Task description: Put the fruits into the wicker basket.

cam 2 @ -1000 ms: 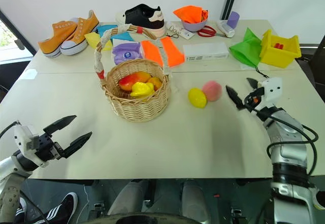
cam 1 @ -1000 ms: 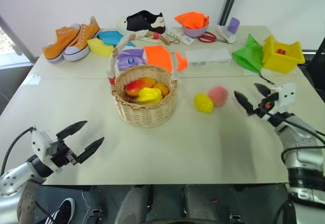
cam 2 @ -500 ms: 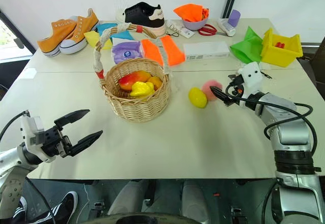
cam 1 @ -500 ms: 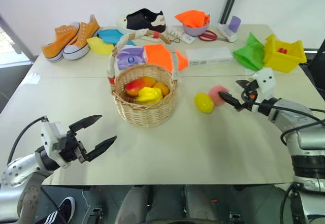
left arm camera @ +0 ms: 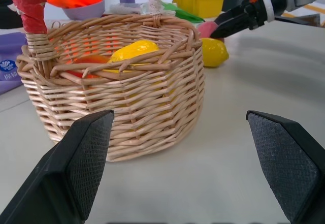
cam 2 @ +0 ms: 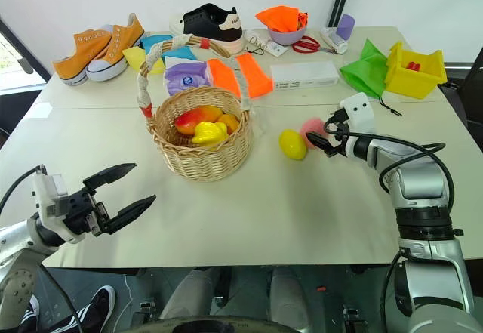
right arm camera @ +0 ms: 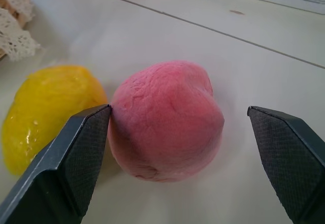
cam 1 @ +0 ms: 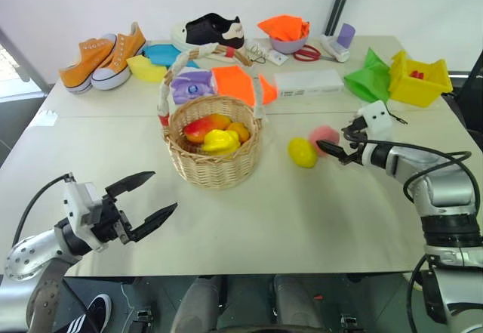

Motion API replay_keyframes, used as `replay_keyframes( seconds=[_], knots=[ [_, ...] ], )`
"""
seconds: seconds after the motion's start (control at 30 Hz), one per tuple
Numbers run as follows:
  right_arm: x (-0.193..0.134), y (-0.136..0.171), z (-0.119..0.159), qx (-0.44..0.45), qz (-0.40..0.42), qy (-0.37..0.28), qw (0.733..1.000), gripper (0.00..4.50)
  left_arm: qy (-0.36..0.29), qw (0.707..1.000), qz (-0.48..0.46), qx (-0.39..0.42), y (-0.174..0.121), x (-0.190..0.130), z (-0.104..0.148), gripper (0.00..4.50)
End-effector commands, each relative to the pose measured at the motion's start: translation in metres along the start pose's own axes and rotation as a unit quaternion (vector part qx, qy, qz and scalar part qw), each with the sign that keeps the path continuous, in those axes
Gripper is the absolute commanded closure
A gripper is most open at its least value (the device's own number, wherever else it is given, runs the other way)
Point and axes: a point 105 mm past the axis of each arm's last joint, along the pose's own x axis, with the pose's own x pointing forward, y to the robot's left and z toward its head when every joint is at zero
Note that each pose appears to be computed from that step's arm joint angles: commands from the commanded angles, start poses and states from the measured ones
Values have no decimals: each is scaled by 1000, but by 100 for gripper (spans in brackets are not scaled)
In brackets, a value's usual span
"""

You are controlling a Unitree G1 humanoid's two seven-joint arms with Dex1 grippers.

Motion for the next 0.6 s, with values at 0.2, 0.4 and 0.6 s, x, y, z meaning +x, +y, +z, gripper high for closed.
replay_keyframes(
  seconds=[0.2,0.4,0.6],
  knots=[
    [7,4,0,-2,4,8,1000,4,-5,1000,-8,7,-2,3,3,0],
    [11,3,-1,5,0,3,1000,63,-11,1000,0,10,2,3,4,0],
    [8,2,4,7,0,-11,1000,166,-9,1000,6,12,3,2,2,0]
  ],
)
